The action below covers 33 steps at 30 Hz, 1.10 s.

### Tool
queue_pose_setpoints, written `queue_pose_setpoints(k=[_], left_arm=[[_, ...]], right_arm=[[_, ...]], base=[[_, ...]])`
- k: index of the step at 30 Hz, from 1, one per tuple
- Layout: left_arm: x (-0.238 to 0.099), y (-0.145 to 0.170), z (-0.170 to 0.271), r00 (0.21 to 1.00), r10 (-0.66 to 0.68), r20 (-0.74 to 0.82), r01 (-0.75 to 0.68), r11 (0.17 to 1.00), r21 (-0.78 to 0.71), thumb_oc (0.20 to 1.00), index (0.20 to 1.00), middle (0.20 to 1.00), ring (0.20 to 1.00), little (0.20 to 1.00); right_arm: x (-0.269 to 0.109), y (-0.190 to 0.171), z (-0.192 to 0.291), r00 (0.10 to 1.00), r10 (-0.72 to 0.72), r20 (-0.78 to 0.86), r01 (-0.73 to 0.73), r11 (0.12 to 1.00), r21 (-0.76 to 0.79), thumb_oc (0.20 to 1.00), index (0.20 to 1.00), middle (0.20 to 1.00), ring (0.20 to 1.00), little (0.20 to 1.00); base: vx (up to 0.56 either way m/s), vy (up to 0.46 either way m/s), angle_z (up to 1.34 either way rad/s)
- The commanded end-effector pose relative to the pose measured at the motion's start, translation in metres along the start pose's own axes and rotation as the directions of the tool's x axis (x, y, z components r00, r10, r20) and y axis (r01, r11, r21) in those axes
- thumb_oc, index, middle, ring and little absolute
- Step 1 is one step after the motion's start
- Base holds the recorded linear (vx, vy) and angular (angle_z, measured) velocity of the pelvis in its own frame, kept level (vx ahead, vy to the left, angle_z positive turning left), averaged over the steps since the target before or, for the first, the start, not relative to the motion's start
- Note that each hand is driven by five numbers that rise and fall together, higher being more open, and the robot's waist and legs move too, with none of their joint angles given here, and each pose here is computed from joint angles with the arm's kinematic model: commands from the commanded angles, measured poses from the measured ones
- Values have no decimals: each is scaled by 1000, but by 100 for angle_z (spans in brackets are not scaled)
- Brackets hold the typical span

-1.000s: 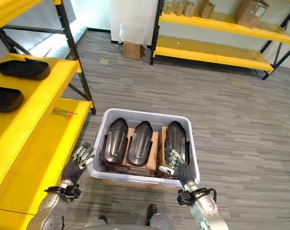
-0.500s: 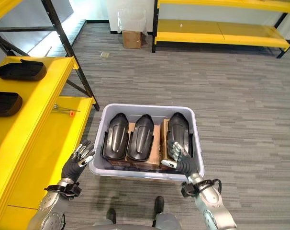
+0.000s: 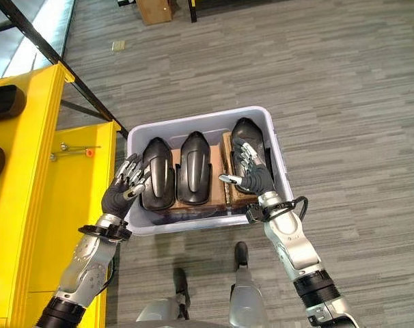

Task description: Move parts from the plastic box to the shelf.

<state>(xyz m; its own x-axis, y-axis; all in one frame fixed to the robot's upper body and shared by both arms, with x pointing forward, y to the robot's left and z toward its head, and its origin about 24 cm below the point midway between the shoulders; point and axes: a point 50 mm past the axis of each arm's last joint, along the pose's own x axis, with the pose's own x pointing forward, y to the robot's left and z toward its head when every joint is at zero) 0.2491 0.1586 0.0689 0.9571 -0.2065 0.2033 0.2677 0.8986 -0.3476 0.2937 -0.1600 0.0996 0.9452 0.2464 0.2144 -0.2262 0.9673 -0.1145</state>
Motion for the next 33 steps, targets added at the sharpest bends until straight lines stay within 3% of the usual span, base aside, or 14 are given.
queue_pose_setpoints(k=[1,6,17,23,29,33], left_arm=[[0,-8,9,997,-36,63,38,999,-30,1000,1000,1000,1000,1000],[8,-20,7,995,-78,55,81,996,-49,1000,1000,1000,1000,1000],[14,-28,8,992,-116,51,119,991,-58,1000,1000,1000,1000,1000],[14,-30,12,989,-130,64,134,989,-57,1000,1000,1000,1000,1000],[17,-29,14,990,-120,71,123,991,-48,1000,1000,1000,1000,1000],[18,-33,14,989,-130,71,134,990,-50,1000,1000,1000,1000,1000]], right_arm=[[11,-4,27,985,-65,161,66,998,-4,1000,1000,1000,1000,1000],[39,-19,35,970,-175,170,196,974,-115,1000,1000,1000,1000,1000],[89,-42,78,929,-265,257,327,913,-242,1000,1000,1000,1000,1000],[100,-60,96,900,-330,287,406,874,-269,1000,1000,1000,1000,1000],[103,-80,122,837,-405,368,520,797,-308,1000,1000,1000,1000,1000],[110,-100,127,808,-482,339,584,728,-359,1000,1000,1000,1000,1000]], base=[[-27,-10,-3],[-5,11,4],[-1,20,1],[-4,9,3],[-1,10,1],[-21,17,-4]])
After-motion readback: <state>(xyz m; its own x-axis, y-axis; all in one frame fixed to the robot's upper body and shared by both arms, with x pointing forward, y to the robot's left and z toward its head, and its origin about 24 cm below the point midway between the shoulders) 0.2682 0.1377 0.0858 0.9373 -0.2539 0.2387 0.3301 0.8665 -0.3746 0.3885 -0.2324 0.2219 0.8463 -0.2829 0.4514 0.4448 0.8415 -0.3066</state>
